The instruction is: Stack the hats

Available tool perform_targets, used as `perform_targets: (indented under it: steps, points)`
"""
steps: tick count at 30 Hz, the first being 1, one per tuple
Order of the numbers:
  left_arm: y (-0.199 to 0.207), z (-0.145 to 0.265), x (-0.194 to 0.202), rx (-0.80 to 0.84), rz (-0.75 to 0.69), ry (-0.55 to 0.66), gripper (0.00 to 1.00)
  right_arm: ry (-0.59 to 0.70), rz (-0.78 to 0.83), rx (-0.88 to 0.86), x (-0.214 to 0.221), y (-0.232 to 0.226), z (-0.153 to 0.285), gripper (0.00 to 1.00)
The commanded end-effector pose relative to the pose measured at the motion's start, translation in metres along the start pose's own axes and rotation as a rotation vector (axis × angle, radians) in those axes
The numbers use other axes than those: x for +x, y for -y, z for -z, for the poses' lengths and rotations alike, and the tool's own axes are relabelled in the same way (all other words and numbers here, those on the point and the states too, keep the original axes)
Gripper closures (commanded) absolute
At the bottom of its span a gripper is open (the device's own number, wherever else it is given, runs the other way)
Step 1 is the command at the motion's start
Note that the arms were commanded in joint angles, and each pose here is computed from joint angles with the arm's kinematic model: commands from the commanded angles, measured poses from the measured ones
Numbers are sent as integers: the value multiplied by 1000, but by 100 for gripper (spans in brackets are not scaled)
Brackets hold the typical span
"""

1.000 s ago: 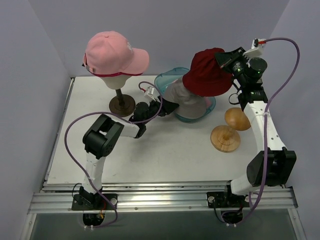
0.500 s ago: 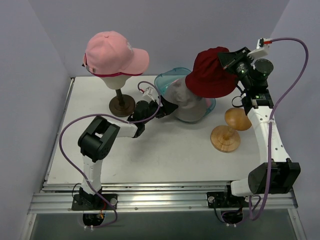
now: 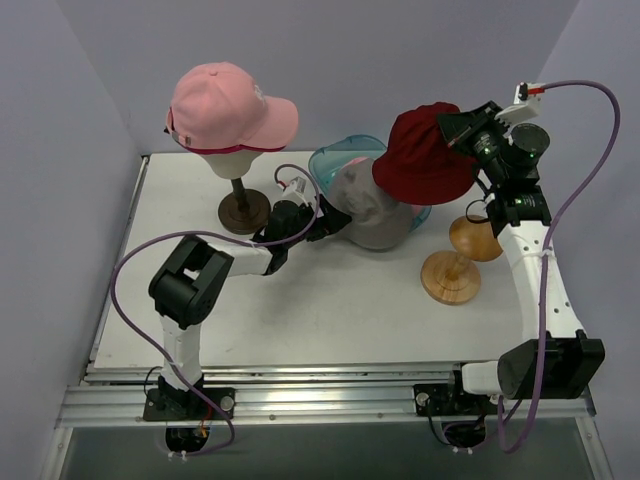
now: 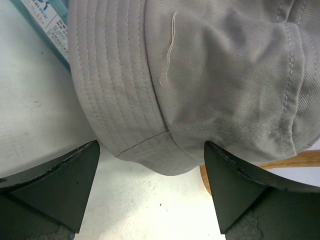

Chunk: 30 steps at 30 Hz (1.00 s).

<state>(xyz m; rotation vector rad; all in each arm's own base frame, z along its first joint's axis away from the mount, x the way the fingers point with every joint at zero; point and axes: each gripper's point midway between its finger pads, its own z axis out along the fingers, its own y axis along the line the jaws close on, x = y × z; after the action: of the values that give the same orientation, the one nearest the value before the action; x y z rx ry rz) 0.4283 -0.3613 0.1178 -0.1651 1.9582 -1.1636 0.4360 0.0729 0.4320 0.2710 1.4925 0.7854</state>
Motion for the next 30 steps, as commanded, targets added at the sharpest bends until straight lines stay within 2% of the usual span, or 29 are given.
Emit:
perform_targets:
  steps: [1, 6, 10, 17, 18, 22, 30]
  points:
    - [19, 7, -20, 2, -33, 43, 6, 74, 54, -49, -24, -24, 15, 100]
    - [19, 13, -22, -7, -40, 52, 6, 61, 67, -22, -18, -18, 20, 100]
    - [25, 14, -23, 12, -47, 48, 6, 47, 94, 68, -17, -4, 31, 100]
    - [34, 11, -22, 45, -38, 35, 6, 73, 180, 223, -33, 3, 72, 100]
    - [36, 10, -21, 52, -38, 31, 6, 37, 177, 277, -25, 15, 80, 100]
    - [44, 3, -24, 67, -59, 25, 6, 34, 196, 394, -21, 36, 108, 100]
    - [56, 2, -32, 75, -88, 16, 6, 14, 184, 488, -1, 55, 144, 100]
